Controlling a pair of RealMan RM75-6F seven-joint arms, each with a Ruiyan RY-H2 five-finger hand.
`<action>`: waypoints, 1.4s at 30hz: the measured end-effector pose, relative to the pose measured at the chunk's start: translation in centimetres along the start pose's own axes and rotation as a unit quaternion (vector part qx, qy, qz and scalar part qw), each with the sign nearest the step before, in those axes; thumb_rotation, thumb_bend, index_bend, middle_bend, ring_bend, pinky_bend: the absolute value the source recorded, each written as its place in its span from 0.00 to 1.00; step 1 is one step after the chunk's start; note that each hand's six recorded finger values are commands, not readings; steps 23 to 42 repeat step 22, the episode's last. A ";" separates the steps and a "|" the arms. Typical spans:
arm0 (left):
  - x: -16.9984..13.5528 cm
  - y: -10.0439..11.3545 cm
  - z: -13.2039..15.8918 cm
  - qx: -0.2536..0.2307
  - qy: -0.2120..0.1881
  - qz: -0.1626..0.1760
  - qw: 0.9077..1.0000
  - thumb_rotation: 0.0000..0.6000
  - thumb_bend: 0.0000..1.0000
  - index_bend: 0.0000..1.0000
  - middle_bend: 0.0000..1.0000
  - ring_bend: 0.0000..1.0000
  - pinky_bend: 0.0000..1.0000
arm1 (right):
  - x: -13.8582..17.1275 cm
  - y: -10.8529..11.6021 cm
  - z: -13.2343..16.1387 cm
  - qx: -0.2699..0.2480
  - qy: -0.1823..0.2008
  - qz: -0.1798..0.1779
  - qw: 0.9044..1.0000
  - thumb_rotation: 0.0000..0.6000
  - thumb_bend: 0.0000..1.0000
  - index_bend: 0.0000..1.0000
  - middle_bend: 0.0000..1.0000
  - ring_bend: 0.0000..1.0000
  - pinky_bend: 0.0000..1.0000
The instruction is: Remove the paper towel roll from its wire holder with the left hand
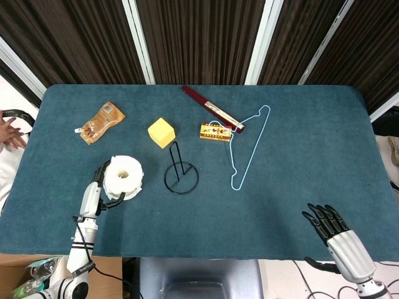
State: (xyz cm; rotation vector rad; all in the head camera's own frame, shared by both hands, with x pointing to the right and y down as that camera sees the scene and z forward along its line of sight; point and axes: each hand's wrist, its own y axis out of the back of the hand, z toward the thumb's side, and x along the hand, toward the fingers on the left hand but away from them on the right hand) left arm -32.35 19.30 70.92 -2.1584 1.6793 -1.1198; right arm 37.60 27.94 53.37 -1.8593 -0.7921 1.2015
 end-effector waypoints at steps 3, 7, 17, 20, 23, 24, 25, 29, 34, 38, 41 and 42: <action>-0.4 0.6 0.3 0.012 -0.007 -0.004 1.000 1.00 0.36 0.00 0.00 0.00 0.00 | 0.0 -0.1 0.1 0.003 0.001 0.001 1.000 1.00 0.06 0.00 0.00 0.00 0.00; -1.8 2.1 1.1 0.051 -0.036 0.017 0.998 1.00 0.35 0.00 0.00 0.00 0.00 | 0.0 -0.1 0.1 0.005 0.000 -0.001 1.000 1.00 0.06 0.00 0.00 0.00 0.00; -11.1 10.4 3.2 0.190 -0.152 0.087 0.966 1.00 0.38 0.00 0.00 0.00 0.00 | -0.1 -0.5 0.4 0.016 0.001 0.003 1.000 1.00 0.06 0.00 0.00 0.00 0.00; -14.1 11.9 2.5 0.256 -0.142 0.048 0.955 1.00 0.38 0.00 0.00 0.00 0.00 | -0.2 -0.6 0.5 0.017 0.002 0.004 1.000 1.00 0.06 0.00 0.00 0.00 0.00; -14.7 12.2 2.4 0.283 -0.139 0.032 0.949 1.00 0.37 0.00 0.00 0.00 0.00 | -0.2 -0.7 0.7 0.020 0.004 0.005 1.000 1.00 0.06 0.00 0.00 0.00 0.00; -14.7 12.2 2.4 0.283 -0.139 0.032 0.949 1.00 0.37 0.00 0.00 0.00 0.00 | -0.2 -0.7 0.7 0.020 0.004 0.005 1.000 1.00 0.06 0.00 0.00 0.00 0.00; -14.7 12.2 2.4 0.283 -0.139 0.032 0.949 1.00 0.37 0.00 0.00 0.00 0.00 | -0.2 -0.7 0.7 0.020 0.004 0.005 1.000 1.00 0.06 0.00 0.00 0.00 0.00; -14.7 12.2 2.4 0.283 -0.139 0.032 0.949 1.00 0.37 0.00 0.00 0.00 0.00 | -0.2 -0.7 0.7 0.020 0.004 0.005 1.000 1.00 0.06 0.00 0.00 0.00 0.00; -14.7 12.2 2.4 0.283 -0.139 0.032 0.949 1.00 0.37 0.00 0.00 0.00 0.00 | -0.2 -0.7 0.7 0.020 0.004 0.005 1.000 1.00 0.06 0.00 0.00 0.00 0.00; -14.7 12.2 2.4 0.283 -0.139 0.032 0.949 1.00 0.37 0.00 0.00 0.00 0.00 | -0.2 -0.7 0.7 0.020 0.004 0.005 1.000 1.00 0.06 0.00 0.00 0.00 0.00; -14.7 12.2 2.4 0.283 -0.139 0.032 0.949 1.00 0.37 0.00 0.00 0.00 0.00 | -0.2 -0.7 0.7 0.020 0.004 0.005 1.000 1.00 0.06 0.00 0.00 0.00 0.00; -14.7 12.2 2.4 0.283 -0.139 0.032 0.949 1.00 0.37 0.00 0.00 0.00 0.00 | -0.2 -0.7 0.7 0.020 0.004 0.005 1.000 1.00 0.06 0.00 0.00 0.00 0.00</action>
